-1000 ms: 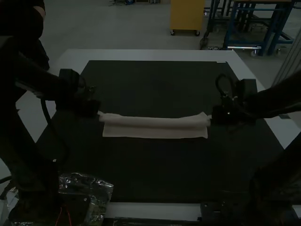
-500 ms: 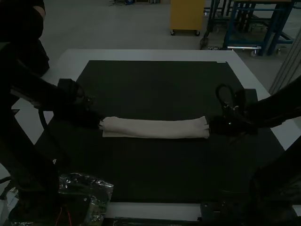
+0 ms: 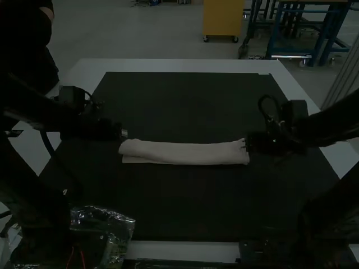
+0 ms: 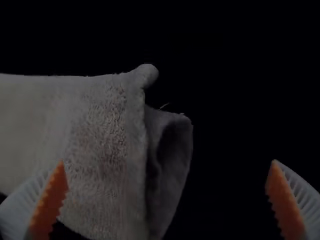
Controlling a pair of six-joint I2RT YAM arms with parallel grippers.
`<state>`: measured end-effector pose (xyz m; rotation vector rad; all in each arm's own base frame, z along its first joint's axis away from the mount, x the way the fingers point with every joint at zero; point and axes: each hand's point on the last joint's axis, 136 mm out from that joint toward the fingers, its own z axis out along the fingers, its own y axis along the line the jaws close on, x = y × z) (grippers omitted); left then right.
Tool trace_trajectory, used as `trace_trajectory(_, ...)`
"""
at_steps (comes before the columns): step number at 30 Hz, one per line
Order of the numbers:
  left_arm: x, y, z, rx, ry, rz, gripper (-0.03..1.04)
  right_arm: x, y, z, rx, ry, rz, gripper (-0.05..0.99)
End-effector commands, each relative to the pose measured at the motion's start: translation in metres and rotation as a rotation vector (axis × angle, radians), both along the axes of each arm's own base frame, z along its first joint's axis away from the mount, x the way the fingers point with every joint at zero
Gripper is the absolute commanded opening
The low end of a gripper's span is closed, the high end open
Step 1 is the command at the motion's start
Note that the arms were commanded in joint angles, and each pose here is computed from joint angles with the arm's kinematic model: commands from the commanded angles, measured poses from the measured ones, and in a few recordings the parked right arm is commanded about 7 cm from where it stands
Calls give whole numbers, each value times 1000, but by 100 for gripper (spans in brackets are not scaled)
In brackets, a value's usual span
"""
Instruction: Fold the towel.
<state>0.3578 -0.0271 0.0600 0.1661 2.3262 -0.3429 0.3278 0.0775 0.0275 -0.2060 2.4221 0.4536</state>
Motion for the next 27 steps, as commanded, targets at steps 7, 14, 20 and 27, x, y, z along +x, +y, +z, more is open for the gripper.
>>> trace_trajectory(7,6,-2,14,-46,-24,21,96,5,21,-6,9,-8,55,91)
trace_trajectory(14,4,-2,12,-53,-13,25,96,6,28,-21,3,15,70,91)
trace_trajectory(20,3,-3,11,-56,-10,23,96,11,37,-27,-1,15,89,91)
trace_trajectory(27,3,-3,11,-64,-6,32,96,9,48,-37,37,48,125,49)
